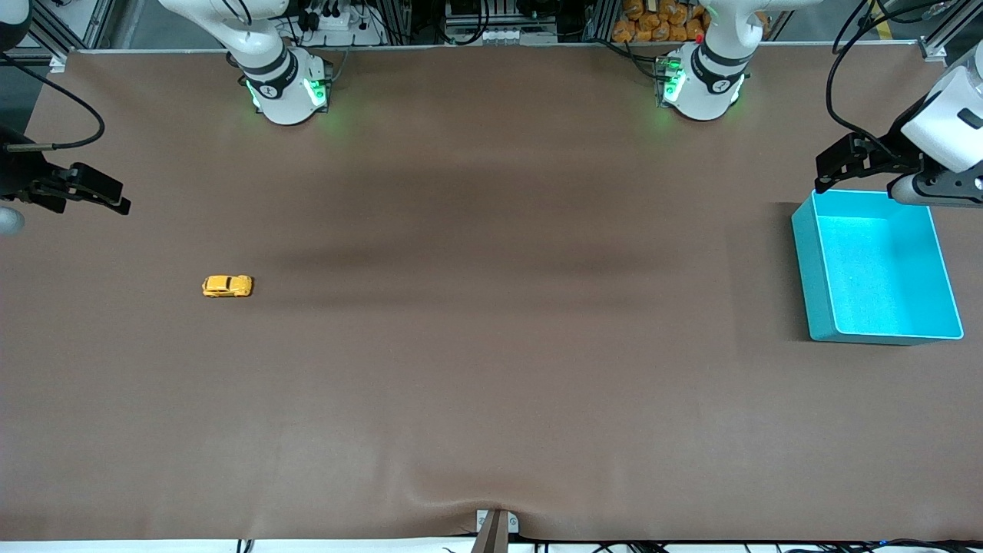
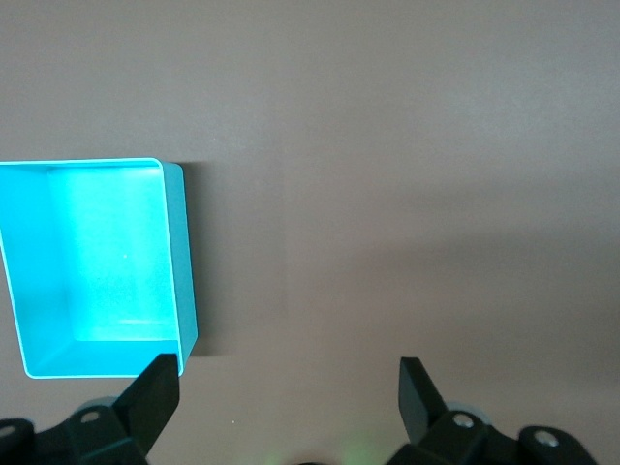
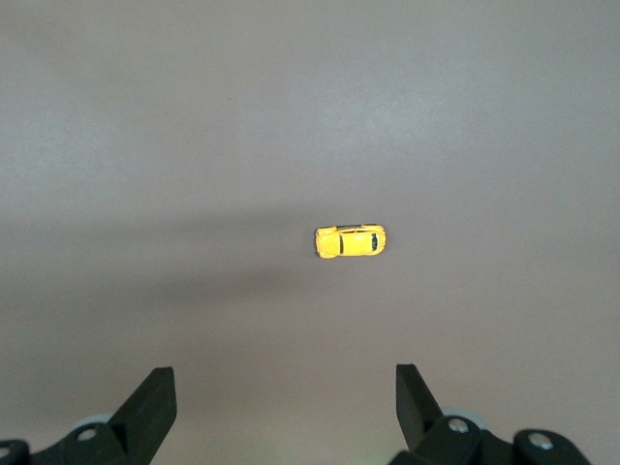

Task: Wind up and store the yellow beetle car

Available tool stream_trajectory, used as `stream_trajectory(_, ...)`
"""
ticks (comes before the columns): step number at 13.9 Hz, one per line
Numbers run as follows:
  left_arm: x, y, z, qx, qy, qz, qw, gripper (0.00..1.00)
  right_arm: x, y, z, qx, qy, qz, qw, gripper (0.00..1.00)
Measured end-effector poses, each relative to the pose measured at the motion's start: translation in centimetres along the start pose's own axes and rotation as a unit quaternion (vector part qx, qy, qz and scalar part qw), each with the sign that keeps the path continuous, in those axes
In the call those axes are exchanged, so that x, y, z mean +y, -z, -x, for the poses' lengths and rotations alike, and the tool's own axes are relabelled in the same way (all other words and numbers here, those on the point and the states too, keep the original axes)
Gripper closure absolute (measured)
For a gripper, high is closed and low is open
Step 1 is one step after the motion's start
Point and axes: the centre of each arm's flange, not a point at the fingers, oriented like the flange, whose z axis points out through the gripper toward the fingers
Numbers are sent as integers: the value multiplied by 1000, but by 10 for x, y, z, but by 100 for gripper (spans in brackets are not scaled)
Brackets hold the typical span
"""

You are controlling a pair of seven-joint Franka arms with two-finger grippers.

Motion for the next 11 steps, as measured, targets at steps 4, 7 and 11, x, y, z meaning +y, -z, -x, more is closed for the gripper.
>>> stream_trajectory(4,0,0,0,0,-2,0,1000,0,0,0,0,0,-1,0,1000,0)
stream_trajectory(7,0,0,0,0,-8,0,1000,0,0,0,0,-2,-2,0,1000,0)
stream_trajectory(11,0,0,0,1,-8,0,1000,0,5,-11,0,-27,-9,6,1000,0)
